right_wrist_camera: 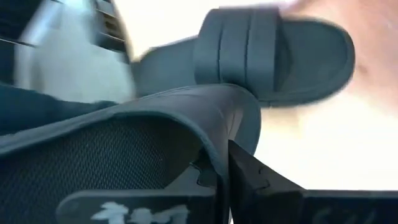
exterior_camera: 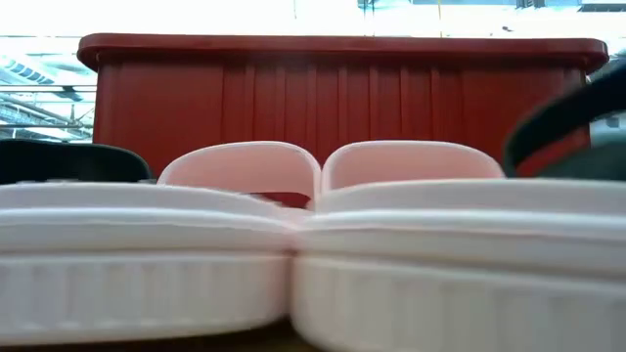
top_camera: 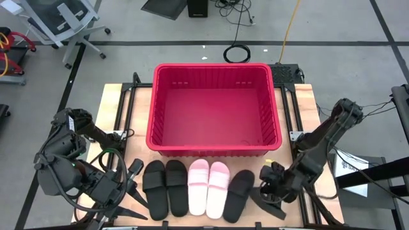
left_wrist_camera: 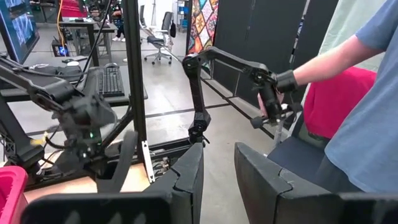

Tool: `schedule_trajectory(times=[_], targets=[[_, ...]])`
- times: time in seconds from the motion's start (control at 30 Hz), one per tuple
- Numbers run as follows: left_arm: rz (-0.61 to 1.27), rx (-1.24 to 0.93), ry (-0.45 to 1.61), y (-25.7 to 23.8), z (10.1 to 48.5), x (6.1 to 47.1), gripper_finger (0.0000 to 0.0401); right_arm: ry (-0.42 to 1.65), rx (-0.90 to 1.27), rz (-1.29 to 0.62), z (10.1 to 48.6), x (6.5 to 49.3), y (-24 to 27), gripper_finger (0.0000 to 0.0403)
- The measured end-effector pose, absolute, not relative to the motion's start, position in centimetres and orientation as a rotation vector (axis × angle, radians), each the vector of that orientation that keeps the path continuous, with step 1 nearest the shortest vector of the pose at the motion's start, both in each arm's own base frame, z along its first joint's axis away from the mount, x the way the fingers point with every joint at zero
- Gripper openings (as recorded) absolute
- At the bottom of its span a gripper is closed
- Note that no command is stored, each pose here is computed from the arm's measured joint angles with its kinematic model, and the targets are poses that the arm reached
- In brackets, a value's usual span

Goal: Pick and place slides into bin
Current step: Put the black slide into the red container

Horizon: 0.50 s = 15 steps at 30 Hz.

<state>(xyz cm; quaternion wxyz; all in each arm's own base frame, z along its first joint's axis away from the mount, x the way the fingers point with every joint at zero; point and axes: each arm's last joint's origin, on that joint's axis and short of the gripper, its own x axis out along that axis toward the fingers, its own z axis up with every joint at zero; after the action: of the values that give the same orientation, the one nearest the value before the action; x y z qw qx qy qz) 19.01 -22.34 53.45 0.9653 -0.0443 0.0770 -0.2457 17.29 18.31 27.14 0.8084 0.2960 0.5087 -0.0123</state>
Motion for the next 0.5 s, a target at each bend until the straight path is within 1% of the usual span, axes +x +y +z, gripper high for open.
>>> schedule_trajectory(times=[0.2,0.37,0.5], targets=[[-0.495,-0.087,0.155,-22.3,53.5,19.1,0.0088,0.909,0.704,0.154,29.6,17.7,18.6,0.0001],[-0.498,-0.053,0.143,-22.3,53.5,19.1,0.0088,0.766,0.755,0.262,31.0,18.8,19.0,0.0001],[-0.499,-0.050,0.142,-22.3,53.5,19.1,0.0088,0.540,0.747,0.333,32.8,20.1,18.9,0.0000]])
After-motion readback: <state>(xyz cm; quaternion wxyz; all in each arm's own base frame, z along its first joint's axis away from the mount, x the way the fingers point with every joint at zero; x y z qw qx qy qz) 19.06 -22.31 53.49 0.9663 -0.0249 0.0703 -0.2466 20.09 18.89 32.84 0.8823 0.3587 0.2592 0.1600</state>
